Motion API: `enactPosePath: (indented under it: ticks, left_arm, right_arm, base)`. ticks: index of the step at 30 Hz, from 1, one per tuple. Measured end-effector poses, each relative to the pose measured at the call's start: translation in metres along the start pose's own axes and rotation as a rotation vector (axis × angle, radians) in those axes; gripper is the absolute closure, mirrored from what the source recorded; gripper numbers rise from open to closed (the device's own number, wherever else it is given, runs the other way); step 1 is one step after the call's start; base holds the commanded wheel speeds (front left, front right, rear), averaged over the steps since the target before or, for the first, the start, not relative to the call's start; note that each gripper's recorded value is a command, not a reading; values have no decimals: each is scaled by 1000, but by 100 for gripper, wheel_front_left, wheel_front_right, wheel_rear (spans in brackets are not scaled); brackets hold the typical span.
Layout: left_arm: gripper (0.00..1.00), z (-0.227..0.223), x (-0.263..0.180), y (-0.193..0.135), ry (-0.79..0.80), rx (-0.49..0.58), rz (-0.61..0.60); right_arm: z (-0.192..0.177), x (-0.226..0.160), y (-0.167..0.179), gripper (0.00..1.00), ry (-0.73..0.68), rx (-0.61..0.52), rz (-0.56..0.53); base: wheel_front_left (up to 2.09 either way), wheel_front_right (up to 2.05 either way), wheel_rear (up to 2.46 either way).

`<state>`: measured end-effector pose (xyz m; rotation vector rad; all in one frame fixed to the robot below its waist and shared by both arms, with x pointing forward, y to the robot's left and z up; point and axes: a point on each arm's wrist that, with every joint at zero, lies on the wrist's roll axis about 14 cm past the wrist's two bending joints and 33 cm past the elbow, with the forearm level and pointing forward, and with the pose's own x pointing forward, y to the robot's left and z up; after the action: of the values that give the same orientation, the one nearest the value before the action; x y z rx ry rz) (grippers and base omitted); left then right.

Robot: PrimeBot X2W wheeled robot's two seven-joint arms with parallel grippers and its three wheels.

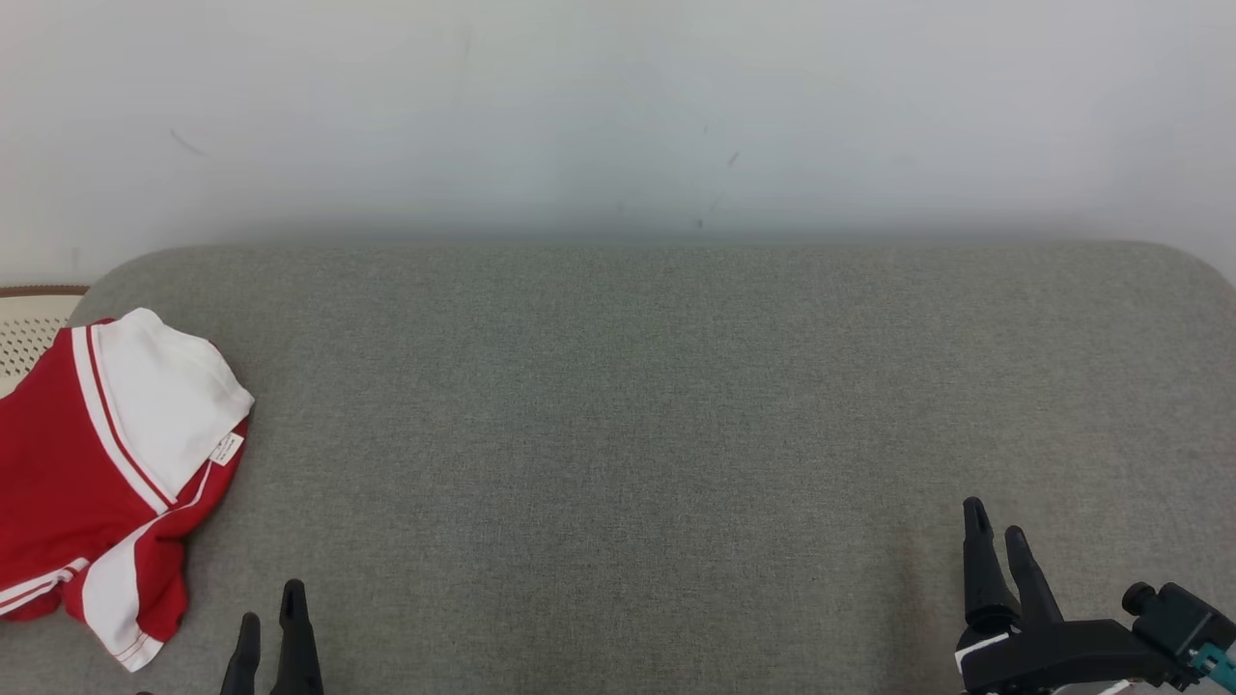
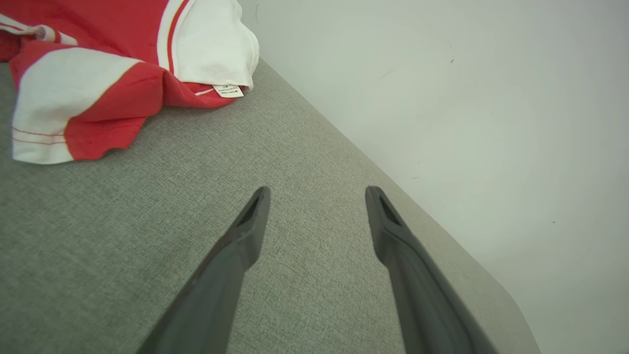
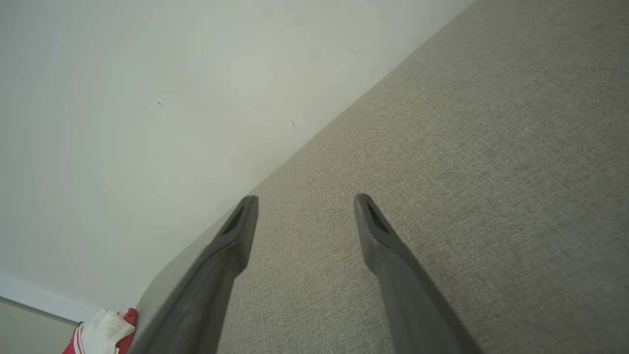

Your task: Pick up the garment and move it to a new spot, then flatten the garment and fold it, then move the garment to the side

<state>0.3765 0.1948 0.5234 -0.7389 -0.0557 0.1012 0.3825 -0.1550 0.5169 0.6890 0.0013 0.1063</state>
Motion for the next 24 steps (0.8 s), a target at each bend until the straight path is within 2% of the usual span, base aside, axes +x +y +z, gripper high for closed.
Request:
enactPosePath:
  ticks: [5,24]
  left_arm:
    - [0,3,-1,-2,-21,98,-1]
    - [0,23,-6,-6,-114,357,-1]
  right_arm:
    - [-2,0,5,0,1,-90,20]
    - [-6,4,31,0,-17,-344,116]
  base:
    - [0,0,0]
    - [0,0,0]
